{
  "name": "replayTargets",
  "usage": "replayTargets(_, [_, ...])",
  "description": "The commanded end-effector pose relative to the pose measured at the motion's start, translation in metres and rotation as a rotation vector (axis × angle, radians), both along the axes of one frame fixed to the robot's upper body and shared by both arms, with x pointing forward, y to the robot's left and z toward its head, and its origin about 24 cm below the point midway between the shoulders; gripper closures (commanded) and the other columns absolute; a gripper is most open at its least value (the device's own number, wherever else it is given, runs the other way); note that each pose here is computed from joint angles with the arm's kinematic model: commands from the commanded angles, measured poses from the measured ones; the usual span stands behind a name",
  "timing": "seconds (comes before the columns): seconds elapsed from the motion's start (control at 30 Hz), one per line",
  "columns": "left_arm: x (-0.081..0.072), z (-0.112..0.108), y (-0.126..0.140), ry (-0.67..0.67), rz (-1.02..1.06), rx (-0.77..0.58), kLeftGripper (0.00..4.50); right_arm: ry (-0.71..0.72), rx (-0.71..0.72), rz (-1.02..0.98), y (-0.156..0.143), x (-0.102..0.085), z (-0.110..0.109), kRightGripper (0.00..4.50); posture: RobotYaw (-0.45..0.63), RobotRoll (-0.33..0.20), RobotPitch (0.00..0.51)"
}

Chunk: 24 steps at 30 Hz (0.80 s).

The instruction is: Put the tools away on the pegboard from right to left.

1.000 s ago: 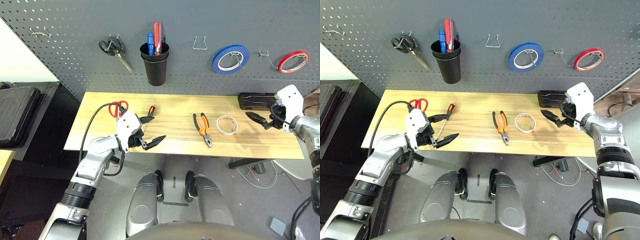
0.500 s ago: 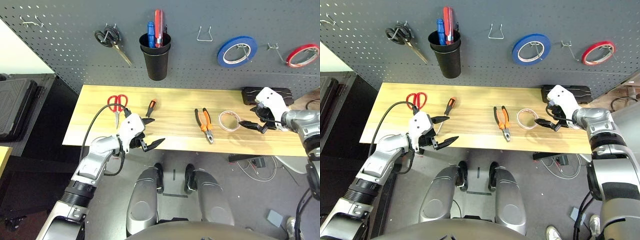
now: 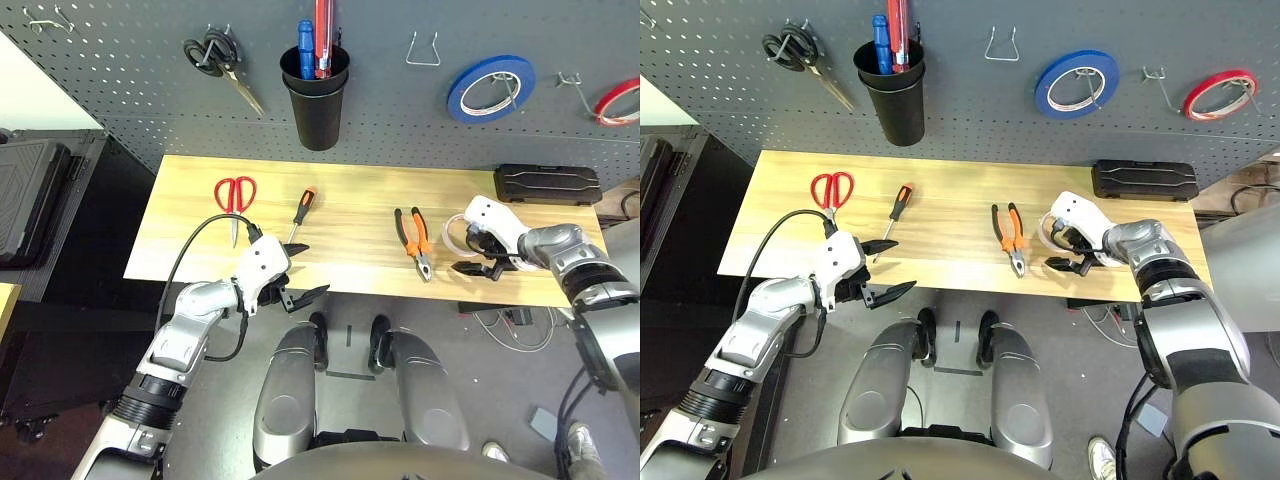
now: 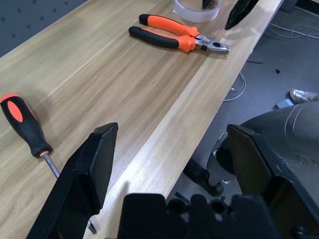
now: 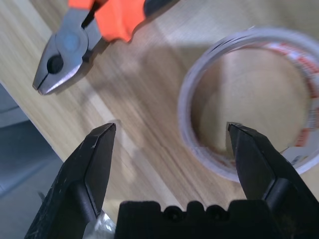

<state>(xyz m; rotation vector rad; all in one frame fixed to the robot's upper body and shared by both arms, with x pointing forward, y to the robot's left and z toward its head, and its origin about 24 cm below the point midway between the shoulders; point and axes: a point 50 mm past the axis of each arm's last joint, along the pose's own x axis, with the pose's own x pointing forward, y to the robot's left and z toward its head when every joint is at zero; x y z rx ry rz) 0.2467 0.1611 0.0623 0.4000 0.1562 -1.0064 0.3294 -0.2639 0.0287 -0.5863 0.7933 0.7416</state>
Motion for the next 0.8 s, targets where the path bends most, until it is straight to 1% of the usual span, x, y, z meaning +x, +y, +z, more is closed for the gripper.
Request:
replayTargets(0.03, [-0.007,-0.004,-0.001,0.023,-0.002,0.015,0.03,0.052,-0.049,-0.013,-0.001,-0.010,-0.017,0.00,0.20,0.000,0.370])
replayTargets(0.2, [-0.011,-0.004,0.001,0.031,0.012,0.020,0.03,0.056,-0.078,-0.007,0.003,-0.011,-0.023,0.00,0.22,0.000,0.374])
replayTargets(0.27, [-0.013,-0.004,0.002,0.034,0.015,0.021,0.00,0.055,-0.084,-0.012,0.003,-0.011,-0.024,0.36,0.22,0.000,0.375])
replayTargets(0.3, [-0.013,-0.004,0.002,0.034,0.019,0.021,0.00,0.050,-0.087,-0.010,0.003,-0.011,-0.024,0.60,0.23,0.000,0.374])
replayTargets(0.37, [-0.014,-0.004,0.003,0.035,0.023,0.021,0.00,0.036,-0.092,-0.011,0.003,-0.011,-0.024,1.29,0.23,0.000,0.371])
replayTargets(0.63, [-0.012,-0.003,0.004,0.028,0.035,0.021,0.00,-0.029,-0.072,-0.058,-0.005,-0.009,-0.017,4.35,0.24,0.000,0.359])
replayTargets(0.67, [-0.012,-0.004,0.004,0.027,0.036,0.020,0.00,-0.038,-0.070,-0.065,-0.008,-0.009,-0.017,4.47,0.25,0.000,0.357])
replayTargets(0.8, [-0.012,-0.004,0.002,0.026,0.035,0.017,0.00,-0.062,-0.055,-0.101,-0.015,-0.013,-0.017,4.47,0.28,0.000,0.349])
